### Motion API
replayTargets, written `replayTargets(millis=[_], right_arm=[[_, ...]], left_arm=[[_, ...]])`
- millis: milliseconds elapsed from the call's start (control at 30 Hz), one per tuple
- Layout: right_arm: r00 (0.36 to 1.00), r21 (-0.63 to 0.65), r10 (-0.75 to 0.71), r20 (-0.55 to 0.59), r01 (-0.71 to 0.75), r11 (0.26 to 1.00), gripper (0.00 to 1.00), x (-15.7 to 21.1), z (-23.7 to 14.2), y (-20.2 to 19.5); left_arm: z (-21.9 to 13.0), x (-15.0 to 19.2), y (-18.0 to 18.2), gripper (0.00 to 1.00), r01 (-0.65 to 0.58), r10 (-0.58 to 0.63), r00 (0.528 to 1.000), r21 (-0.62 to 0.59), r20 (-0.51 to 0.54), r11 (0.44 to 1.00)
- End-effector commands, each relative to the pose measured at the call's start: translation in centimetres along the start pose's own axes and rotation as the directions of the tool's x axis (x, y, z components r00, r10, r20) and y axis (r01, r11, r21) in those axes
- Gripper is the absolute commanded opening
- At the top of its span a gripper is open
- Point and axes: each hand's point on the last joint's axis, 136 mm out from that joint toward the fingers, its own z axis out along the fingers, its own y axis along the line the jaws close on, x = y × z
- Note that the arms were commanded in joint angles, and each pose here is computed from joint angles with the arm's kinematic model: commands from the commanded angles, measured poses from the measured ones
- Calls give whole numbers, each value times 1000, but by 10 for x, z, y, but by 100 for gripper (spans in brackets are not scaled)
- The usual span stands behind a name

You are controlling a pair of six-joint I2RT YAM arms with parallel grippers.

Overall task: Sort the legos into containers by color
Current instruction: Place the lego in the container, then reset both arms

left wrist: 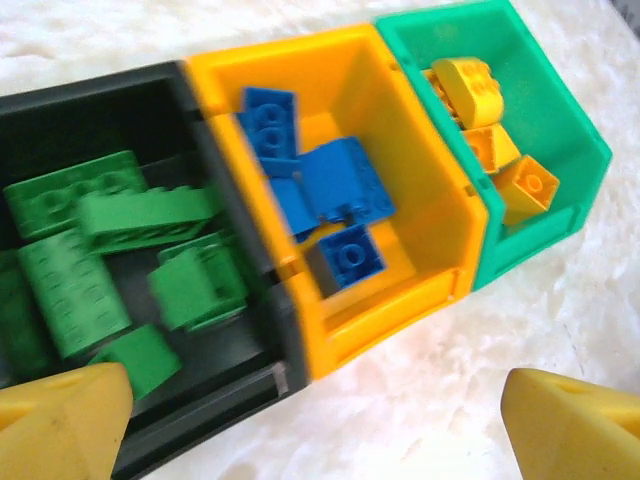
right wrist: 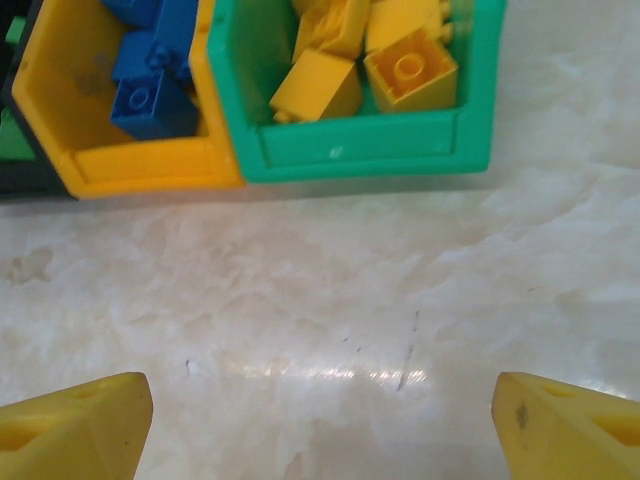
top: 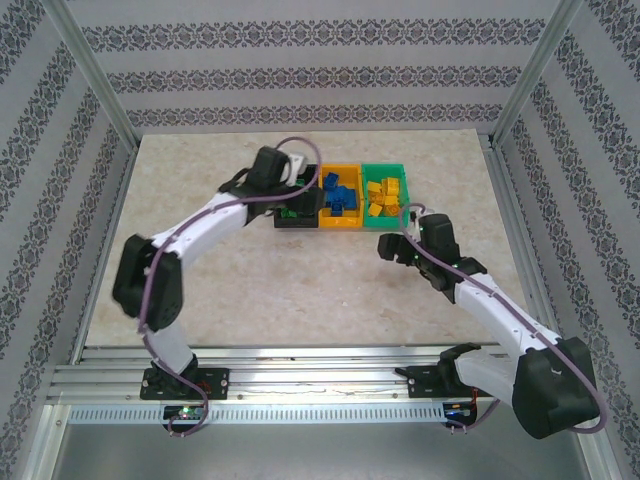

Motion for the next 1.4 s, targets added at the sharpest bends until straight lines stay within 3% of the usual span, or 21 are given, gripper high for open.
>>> replayTargets(millis=[0, 167, 233, 333, 533, 633, 733, 933, 1100, 1233, 1367], right_arm=[[996, -18, 9, 91, -7, 1000, 88, -35, -14, -1], [978, 50, 18, 209, -29, 998, 93, -68, -35, -27], [965, 97, 7, 261, -34, 995, 98, -78, -42, -38], [943, 202, -30, 332, -40, 979, 98, -90, -48, -57], [874, 431, -112, 473, -119, 895, 98, -97, -58, -105], [854, 466, -227, 468, -21, 885, 98, -89, -50, -108], [829, 473, -267, 492, 3, 881, 98, -77, -42, -114], [853, 493, -291, 434, 45, 869, 98, -66, -18, -124], [851, 397, -288, 438, 104, 912, 98, -69, 4, -109], [839, 359, -273, 470, 100, 928, 98, -75, 18, -106], [811, 319, -294, 505, 142, 937, 98, -69, 36, -101]], left_arm=[[-23, 0, 38, 98, 107, -99, 981, -41, 170, 993], [-63, 53, 101, 100, 258, -224, 955, -173, 196, 950], [-81, 67, 121, 100, 298, -249, 942, -215, 225, 930], [-107, 80, 146, 100, 347, -266, 924, -308, 275, 886], [-148, 90, 184, 100, 380, -199, 897, -459, 395, 803], [-161, 93, 199, 100, 378, -115, 877, -524, 466, 763], [-160, 96, 207, 100, 336, -17, 870, -565, 493, 754], [-150, 102, 226, 100, 286, 67, 887, -656, 457, 698], [-140, 105, 238, 100, 296, 156, 837, -674, 524, 676], [-127, 107, 239, 100, 281, 177, 815, -643, 552, 712], [-106, 109, 226, 100, 186, 179, 845, -591, 504, 785]])
